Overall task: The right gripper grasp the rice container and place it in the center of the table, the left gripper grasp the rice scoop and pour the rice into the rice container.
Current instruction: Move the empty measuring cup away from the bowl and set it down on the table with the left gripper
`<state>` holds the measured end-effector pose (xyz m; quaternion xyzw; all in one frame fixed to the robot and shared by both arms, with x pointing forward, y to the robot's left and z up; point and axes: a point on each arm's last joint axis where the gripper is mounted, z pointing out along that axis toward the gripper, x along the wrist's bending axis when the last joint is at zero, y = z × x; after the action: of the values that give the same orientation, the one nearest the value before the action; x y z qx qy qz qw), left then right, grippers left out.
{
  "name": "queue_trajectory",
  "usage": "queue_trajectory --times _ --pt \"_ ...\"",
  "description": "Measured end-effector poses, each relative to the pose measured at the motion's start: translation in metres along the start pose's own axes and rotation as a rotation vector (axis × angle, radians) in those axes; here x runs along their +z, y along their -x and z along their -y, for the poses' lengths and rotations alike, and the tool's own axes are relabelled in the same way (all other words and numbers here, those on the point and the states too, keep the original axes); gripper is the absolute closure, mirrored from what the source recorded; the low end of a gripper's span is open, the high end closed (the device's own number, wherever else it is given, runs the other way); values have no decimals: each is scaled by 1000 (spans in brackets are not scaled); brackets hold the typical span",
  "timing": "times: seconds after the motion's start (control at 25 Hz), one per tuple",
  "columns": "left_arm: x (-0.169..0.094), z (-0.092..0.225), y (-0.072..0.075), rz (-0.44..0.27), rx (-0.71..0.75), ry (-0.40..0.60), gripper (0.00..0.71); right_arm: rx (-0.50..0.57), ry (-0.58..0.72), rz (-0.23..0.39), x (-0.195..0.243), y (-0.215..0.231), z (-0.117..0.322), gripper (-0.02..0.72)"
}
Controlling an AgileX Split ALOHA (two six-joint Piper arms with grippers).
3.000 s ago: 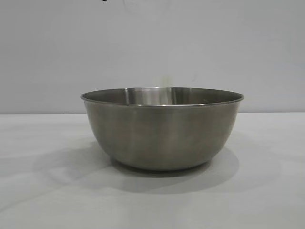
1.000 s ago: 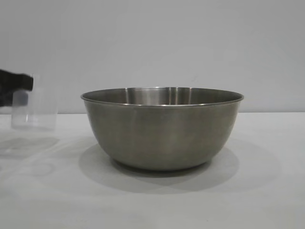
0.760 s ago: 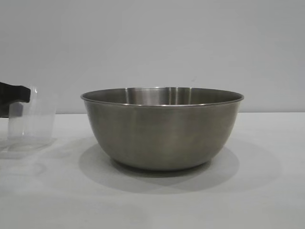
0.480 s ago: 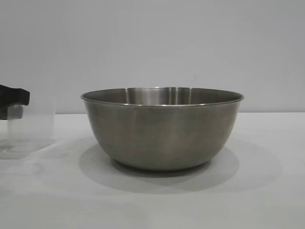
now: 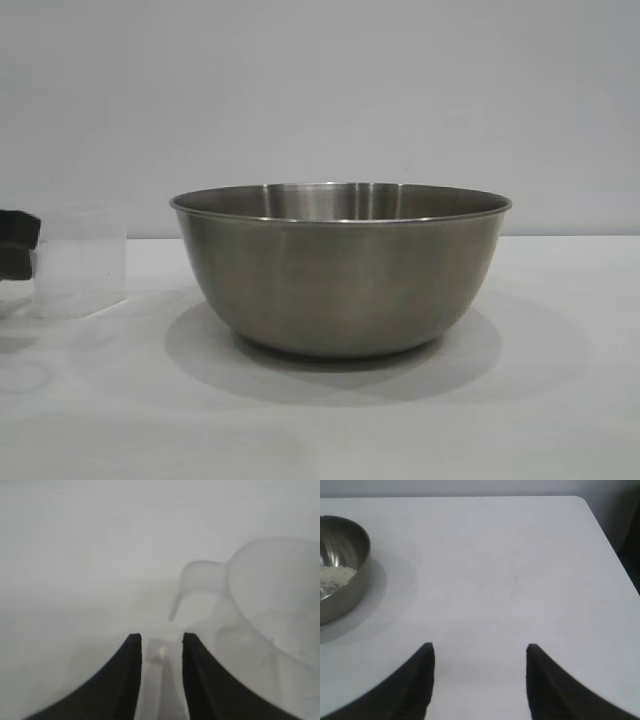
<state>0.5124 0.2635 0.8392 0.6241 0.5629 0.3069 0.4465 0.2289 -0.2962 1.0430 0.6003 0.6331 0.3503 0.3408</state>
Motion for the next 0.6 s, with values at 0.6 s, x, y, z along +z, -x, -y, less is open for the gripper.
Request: queue_trajectory --times 0.6 --pt "-26 -45 -34 -92 -28 168 548 0 0 0 0 0 0 317"
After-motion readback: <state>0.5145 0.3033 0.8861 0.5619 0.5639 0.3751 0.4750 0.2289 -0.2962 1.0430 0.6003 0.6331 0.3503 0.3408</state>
